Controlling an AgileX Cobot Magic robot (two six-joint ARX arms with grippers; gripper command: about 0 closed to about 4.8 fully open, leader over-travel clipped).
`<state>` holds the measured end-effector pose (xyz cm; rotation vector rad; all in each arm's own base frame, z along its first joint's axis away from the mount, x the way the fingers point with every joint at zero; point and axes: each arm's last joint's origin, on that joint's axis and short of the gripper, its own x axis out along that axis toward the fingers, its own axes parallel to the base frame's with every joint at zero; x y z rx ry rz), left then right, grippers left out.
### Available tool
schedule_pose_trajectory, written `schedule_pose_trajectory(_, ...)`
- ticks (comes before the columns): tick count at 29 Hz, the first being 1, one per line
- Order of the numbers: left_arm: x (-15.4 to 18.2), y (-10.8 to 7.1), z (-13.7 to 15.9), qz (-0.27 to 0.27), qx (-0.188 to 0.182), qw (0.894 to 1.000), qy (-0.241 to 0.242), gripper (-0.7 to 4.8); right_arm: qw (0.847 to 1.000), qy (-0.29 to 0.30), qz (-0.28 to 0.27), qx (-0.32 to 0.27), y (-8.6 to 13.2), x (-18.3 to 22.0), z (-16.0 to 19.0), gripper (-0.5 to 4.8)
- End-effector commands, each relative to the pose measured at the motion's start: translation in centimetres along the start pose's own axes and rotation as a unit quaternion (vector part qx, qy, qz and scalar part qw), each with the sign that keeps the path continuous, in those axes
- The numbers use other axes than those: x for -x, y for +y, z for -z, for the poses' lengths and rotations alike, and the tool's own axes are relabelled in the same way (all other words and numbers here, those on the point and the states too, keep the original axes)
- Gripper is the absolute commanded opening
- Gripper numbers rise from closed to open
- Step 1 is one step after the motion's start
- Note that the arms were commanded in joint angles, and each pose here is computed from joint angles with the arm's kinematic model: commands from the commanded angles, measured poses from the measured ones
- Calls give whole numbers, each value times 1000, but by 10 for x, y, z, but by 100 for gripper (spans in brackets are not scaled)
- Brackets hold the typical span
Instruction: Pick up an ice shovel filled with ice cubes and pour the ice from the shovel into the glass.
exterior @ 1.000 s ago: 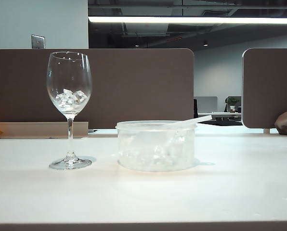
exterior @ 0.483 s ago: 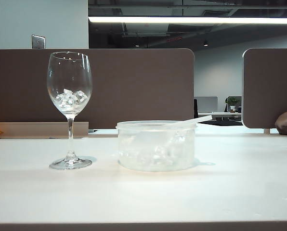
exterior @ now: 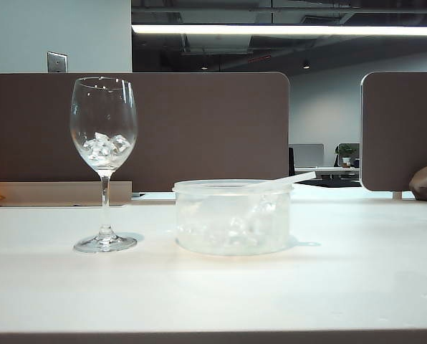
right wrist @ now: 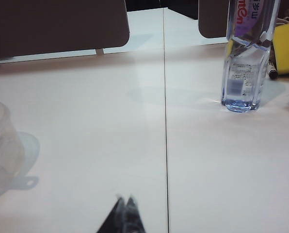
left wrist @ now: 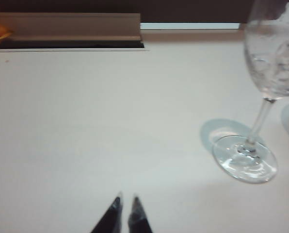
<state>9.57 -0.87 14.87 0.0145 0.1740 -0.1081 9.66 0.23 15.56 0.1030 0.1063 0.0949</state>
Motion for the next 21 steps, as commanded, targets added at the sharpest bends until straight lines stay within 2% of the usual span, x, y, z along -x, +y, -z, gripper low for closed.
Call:
schedule_pose_trajectory(1, 0, 4, 0, -20, 3, 1000, 1, 29, 1000, 0, -1, -2, 0, -1, 2, -5)
schedule_pose_trajectory(9, 1, 14, 1, -70, 11, 997, 2, 29, 1000, 0, -1, -2, 0, -1, 2, -5)
schedule_pose_trajectory(21, 1, 13, 1, -69, 11, 998, 2, 29, 1000, 0, 0, -2, 0, -1, 2, -5)
